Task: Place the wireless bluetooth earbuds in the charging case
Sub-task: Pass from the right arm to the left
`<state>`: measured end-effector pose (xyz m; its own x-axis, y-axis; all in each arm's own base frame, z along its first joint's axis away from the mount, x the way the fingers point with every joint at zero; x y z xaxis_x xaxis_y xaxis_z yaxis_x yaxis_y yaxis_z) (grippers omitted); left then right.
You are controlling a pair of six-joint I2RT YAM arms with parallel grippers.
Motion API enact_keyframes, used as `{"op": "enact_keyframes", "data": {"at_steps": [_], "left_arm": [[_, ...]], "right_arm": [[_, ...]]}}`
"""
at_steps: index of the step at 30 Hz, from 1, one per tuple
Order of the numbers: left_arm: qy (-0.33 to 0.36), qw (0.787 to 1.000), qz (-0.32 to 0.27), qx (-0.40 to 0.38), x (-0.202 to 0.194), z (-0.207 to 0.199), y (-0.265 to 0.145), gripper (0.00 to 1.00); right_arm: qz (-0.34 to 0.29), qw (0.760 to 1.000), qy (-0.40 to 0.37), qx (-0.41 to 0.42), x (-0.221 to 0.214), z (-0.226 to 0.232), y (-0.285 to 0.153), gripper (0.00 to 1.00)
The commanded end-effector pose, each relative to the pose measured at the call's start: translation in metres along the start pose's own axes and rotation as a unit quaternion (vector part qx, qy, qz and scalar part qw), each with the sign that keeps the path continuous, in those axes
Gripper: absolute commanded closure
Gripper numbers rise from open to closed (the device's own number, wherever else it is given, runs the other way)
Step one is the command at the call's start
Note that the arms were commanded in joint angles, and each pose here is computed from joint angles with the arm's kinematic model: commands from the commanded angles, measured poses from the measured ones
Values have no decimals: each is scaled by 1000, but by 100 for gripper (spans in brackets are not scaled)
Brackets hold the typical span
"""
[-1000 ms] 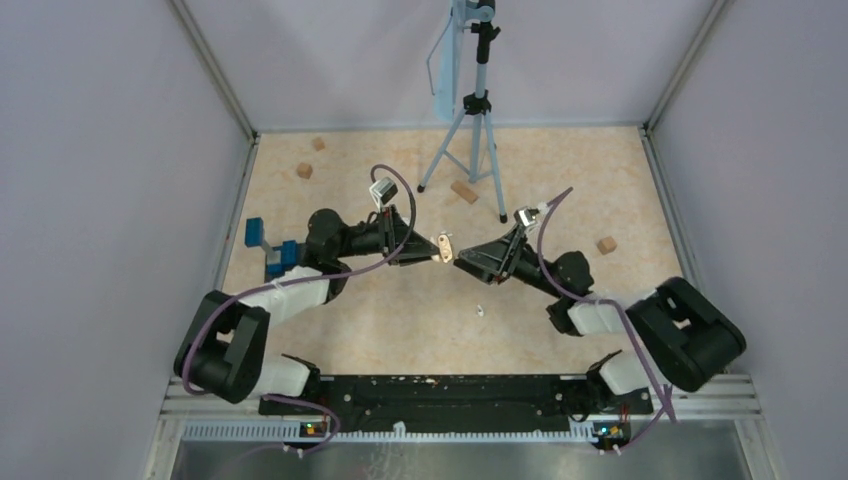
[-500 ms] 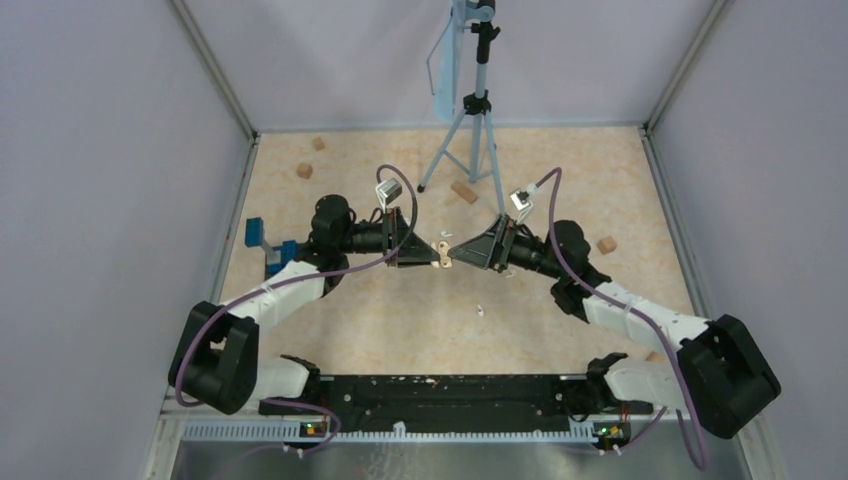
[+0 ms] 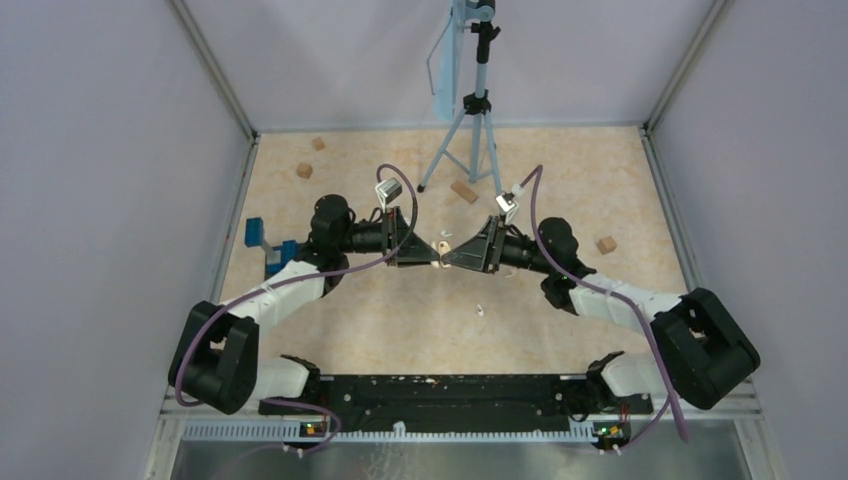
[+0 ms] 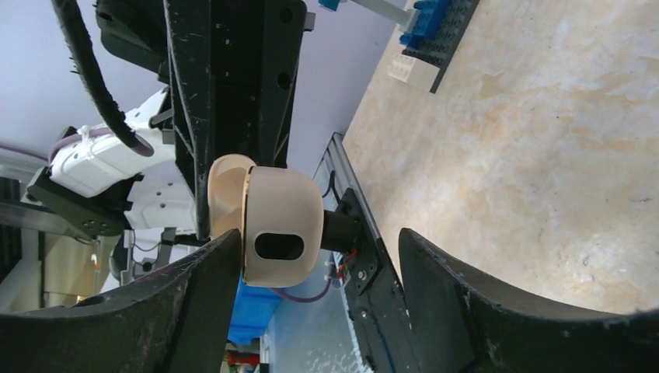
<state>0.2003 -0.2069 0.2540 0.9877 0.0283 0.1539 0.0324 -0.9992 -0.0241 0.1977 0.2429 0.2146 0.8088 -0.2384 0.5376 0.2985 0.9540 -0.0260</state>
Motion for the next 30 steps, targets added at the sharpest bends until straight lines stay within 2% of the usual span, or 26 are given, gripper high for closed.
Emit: {"op": "enact_keyframes", "data": {"at_steps": [1, 5, 8, 10, 12, 13, 15, 17, 30], "left_arm": [[30, 999, 4, -16, -1, -7, 0, 100], [29, 999, 5, -15, -1, -7, 0, 100], [30, 999, 4, -14, -2, -6, -1, 100], [31, 999, 5, -16, -3, -7, -1, 99], [32, 999, 3, -18, -4, -8, -2, 83], [35, 999, 2, -19, -4, -9, -2, 71], [38, 999, -3, -17, -5, -10, -3, 46], [37, 999, -12, -10, -5, -10, -3, 37], [46, 998, -51, -4, 0, -13, -2, 38]], "right_arm": [[-20, 998, -28, 55, 17, 20, 5, 30], [-26, 997, -21, 67, 17, 21, 5, 46], [-30, 997, -16, 72, 17, 21, 5, 71], [-30, 997, -14, 71, 16, 20, 4, 83], [-31, 997, -13, 75, 15, 21, 4, 93], [-32, 997, -13, 76, 15, 21, 3, 96], [-33, 996, -12, 76, 15, 21, 3, 98], [-35, 996, -11, 76, 15, 21, 3, 100], [-38, 997, -4, 67, 15, 18, 3, 100]]}}
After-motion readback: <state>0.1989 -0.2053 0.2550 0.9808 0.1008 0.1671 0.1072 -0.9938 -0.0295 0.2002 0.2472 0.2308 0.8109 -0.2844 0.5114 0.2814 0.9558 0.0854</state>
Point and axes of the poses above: each gripper's point midway between its finger pads, its own y axis out along the fingers, its own z axis along the line the jaws close on, x = y × z, the point moved 7 cm from there along -y, back along the fingers, and after that the axes turned 6 degrees about -y, right-handed, at the moved point
